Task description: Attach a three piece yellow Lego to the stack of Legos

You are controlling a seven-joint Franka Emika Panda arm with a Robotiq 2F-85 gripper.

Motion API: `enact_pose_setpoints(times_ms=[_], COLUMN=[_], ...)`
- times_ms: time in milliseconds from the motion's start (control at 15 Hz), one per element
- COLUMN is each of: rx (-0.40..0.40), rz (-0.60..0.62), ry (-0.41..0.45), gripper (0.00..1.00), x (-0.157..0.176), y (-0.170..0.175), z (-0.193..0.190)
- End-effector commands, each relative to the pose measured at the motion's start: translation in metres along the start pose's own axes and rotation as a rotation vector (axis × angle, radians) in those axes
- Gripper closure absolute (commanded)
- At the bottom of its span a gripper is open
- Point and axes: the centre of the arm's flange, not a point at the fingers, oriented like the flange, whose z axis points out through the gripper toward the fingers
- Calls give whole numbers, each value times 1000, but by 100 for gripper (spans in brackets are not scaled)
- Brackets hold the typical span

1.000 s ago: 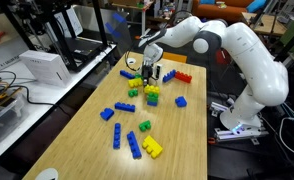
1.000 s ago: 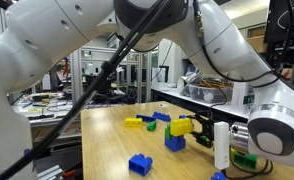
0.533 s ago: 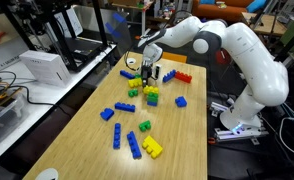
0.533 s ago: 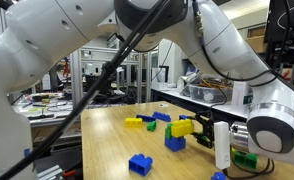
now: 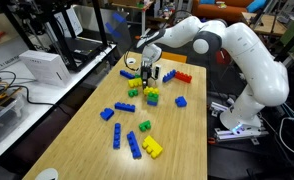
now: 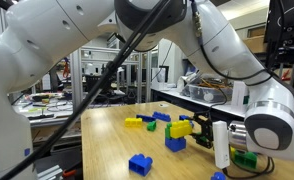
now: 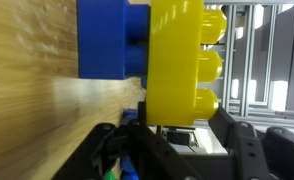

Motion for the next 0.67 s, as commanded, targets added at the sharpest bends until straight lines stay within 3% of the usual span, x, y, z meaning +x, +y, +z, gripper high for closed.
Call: enact_pose_setpoints(times_ms=[0, 400, 533, 600], rx=[-67, -75, -71, -72], rz=[-5, -12, -9, -10], ry=[-16, -12, -8, -8], gripper=[61, 61, 11, 10], x=[-7, -7, -7, -7], y=[17, 16, 15, 14], z=[13, 10, 8, 8])
